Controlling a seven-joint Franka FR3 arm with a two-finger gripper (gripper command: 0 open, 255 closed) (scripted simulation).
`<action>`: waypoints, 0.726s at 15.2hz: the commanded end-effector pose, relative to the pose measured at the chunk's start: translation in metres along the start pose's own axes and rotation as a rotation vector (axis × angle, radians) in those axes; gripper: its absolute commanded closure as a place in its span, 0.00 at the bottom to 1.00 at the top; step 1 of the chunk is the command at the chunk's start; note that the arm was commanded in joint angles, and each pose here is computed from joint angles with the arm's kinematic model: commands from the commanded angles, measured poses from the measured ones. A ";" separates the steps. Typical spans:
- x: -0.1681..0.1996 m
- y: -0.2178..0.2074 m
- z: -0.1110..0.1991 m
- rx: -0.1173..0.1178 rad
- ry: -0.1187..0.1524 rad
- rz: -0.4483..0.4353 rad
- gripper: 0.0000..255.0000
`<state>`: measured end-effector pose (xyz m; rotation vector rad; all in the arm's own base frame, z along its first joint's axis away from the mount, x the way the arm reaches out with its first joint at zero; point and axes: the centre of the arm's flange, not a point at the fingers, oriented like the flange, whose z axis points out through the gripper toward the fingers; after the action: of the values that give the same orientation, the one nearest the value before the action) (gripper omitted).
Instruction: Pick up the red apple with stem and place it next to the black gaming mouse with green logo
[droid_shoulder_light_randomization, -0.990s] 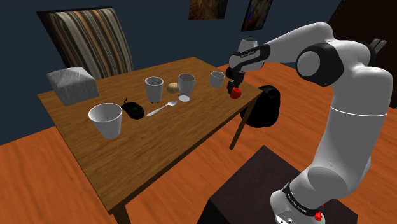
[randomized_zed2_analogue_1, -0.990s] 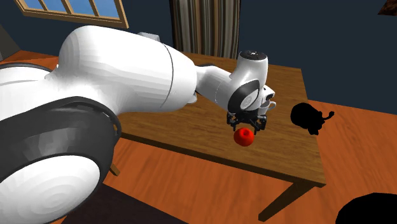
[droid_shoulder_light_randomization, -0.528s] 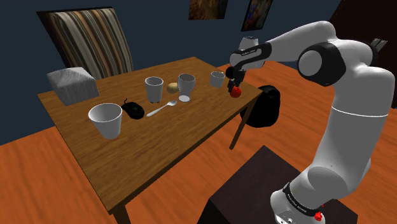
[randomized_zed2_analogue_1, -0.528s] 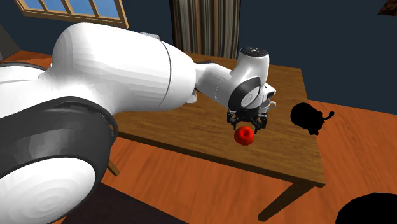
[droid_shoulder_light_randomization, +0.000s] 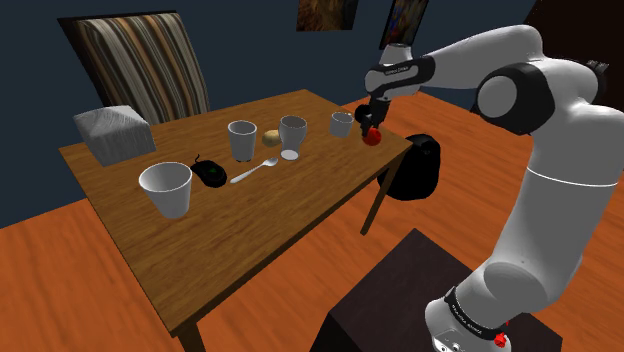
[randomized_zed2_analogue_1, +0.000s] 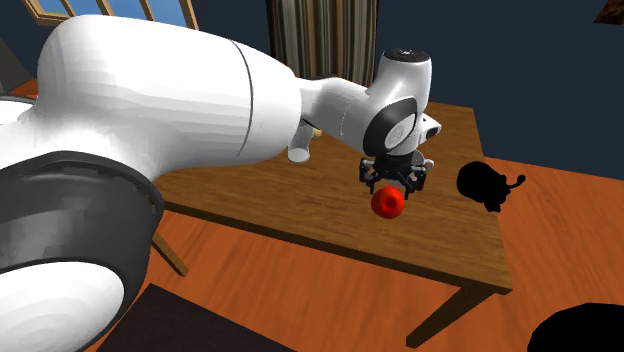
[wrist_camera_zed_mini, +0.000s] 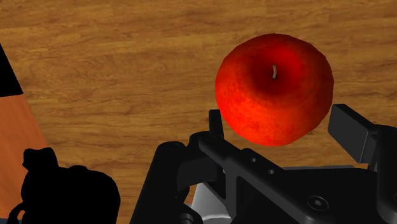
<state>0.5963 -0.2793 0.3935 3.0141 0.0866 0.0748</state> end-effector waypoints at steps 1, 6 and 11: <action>0.000 0.001 -0.011 0.000 0.000 0.000 1.00; 0.002 0.004 -0.037 0.000 0.000 0.000 1.00; 0.003 0.008 -0.064 0.000 0.000 0.000 1.00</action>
<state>0.5954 -0.2785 0.4508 3.0142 0.0867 0.0749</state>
